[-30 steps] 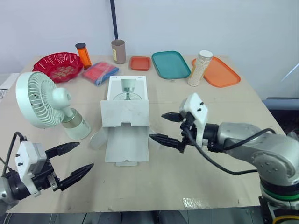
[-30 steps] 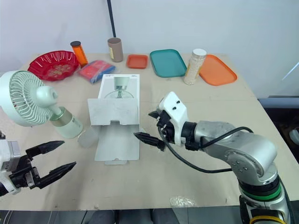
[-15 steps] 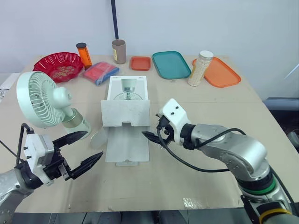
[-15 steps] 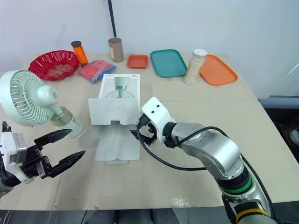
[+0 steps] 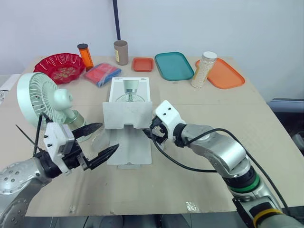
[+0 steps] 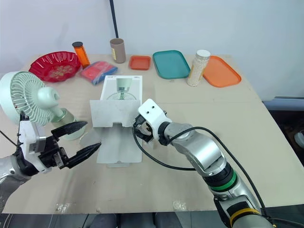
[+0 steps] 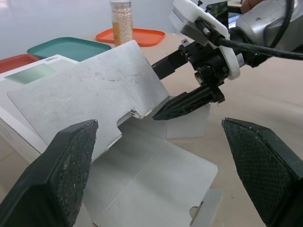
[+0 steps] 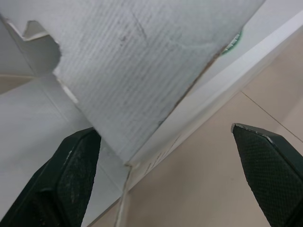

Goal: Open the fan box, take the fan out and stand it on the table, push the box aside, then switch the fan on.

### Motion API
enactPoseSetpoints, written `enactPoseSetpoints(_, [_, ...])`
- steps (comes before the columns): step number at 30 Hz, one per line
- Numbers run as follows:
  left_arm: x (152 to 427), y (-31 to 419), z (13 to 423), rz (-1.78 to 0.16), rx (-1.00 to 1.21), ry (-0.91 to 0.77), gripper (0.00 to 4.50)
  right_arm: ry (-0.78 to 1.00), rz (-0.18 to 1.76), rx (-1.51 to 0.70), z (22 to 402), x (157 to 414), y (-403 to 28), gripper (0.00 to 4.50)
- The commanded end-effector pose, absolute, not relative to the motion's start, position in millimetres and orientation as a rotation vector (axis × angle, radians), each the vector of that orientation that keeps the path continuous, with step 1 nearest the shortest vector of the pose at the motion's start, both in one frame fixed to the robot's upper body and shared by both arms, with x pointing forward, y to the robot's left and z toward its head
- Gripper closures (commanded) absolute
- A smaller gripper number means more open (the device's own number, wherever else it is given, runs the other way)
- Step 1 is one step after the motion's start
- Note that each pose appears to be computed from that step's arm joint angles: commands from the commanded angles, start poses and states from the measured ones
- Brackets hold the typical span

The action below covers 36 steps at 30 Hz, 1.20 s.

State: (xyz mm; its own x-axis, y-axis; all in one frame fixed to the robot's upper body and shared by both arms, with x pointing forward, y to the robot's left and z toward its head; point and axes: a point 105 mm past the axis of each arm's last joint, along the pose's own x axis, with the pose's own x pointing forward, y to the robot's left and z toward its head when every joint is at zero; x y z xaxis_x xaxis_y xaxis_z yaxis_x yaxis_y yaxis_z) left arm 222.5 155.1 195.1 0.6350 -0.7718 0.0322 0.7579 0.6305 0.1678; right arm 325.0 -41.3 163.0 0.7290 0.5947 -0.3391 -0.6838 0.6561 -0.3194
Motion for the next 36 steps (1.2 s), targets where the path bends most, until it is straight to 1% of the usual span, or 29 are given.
enactPoseSetpoints(1, [222, 138, 205, -0.899, 0.153, -0.146, 0.03, 0.145, 0.696, -0.471, 177, 334, -38, 0.00])
enactPoseSetpoints(4, [224, 132, 207, -0.896, 0.143, -0.154, 0.03, 0.152, 0.670, -0.474, 175, 338, -41, 0.00])
enactPoseSetpoints(5, [224, 131, 207, -0.896, 0.139, -0.156, 0.01, 0.155, 0.656, -0.474, 175, 340, -42, 0.26])
enactPoseSetpoints(6, [224, 130, 208, -0.897, 0.137, -0.158, 0.00, 0.157, 0.644, -0.472, 175, 342, -43, 0.41])
enactPoseSetpoints(7, [225, 128, 208, -0.896, 0.135, -0.160, 0.00, 0.160, 0.636, -0.470, 175, 343, -44, 0.78])
enactPoseSetpoints(9, [225, 128, 208, -0.894, 0.133, -0.161, 0.00, 0.163, 0.624, -0.471, 174, 344, -46, 1.27])
enactPoseSetpoints(10, [225, 129, 208, -0.893, 0.131, -0.161, 0.00, 0.166, 0.615, -0.471, 174, 345, -47, 1.77])
enactPoseSetpoints(11, [224, 130, 207, -0.892, 0.128, -0.160, 0.00, 0.169, 0.603, -0.470, 173, 347, -48, 2.10])
enactPoseSetpoints(12, [224, 130, 206, -0.891, 0.126, -0.160, 0.00, 0.170, 0.594, -0.469, 173, 347, -49, 2.56])
enactPoseSetpoints(13, [224, 131, 205, -0.891, 0.125, -0.160, 0.00, 0.172, 0.588, -0.469, 173, 348, -50, 2.85])
enactPoseSetpoints(16, [223, 131, 204, -0.893, 0.120, -0.162, 0.00, 0.176, 0.568, -0.463, 173, 350, -53, 4.23])
enactPoseSetpoints(17, [223, 131, 203, -0.894, 0.118, -0.161, 0.00, 0.177, 0.561, -0.461, 173, 351, -54, 4.44])
enactPoseSetpoints(30, [228, 129, 199, -0.915, 0.102, -0.176, 0.00, 0.206, 0.468, -0.443, 173, 357, -71, 4.44])
enactPoseSetpoints(36, [228, 129, 197, -0.943, 0.106, -0.179, 0.00, 0.226, 0.409, -0.399, 175, 356, -97, 4.44])
